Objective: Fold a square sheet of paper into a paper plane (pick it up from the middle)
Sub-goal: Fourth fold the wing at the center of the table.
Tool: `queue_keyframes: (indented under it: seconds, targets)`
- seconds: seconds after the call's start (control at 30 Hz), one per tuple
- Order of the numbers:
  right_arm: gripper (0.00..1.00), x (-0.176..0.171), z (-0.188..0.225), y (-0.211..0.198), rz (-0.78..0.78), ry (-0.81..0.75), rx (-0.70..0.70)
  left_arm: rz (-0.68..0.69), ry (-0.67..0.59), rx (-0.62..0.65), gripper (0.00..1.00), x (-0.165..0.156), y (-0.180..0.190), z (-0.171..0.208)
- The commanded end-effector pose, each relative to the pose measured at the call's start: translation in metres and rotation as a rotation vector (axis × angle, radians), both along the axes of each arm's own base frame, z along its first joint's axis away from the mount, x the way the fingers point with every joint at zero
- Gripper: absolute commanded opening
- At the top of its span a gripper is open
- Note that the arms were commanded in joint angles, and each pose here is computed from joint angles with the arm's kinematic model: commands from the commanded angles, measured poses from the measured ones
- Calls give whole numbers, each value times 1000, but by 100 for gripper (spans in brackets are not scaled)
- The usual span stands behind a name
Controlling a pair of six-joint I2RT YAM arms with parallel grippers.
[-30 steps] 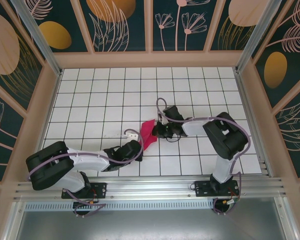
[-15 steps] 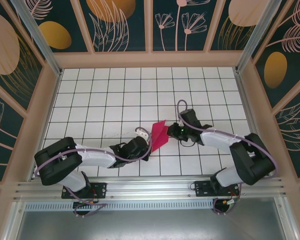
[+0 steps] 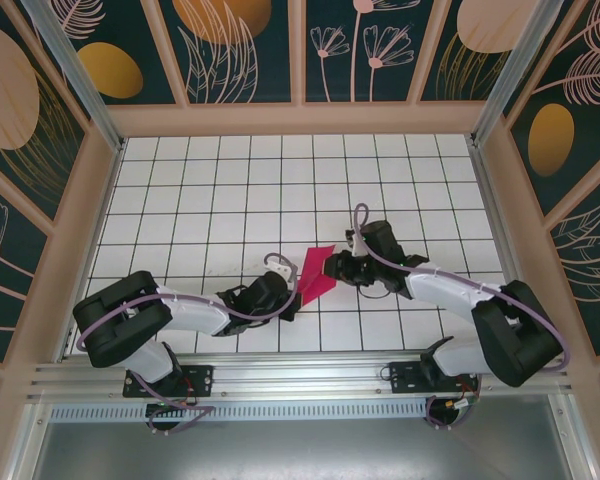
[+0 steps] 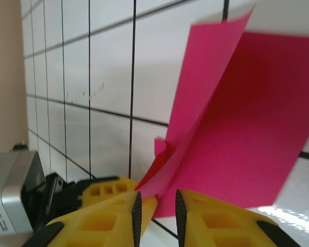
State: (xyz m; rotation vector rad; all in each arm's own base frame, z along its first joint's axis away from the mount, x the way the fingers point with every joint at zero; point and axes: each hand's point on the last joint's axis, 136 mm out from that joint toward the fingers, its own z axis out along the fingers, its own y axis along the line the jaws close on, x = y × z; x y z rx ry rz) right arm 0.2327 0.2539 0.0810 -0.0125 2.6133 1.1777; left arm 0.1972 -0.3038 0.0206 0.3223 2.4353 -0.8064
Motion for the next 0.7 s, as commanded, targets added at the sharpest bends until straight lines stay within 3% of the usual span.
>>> queue_keyframes:
  seconds: [0.0, 0.67]
  targets:
    - [29, 1, 14, 21, 70, -37, 56, 23, 26, -107, 0, 1, -5, 13]
    - [24, 9, 9, 59, 183, -3, 132, 39, 114, -188, 0, -3, -1, 5]
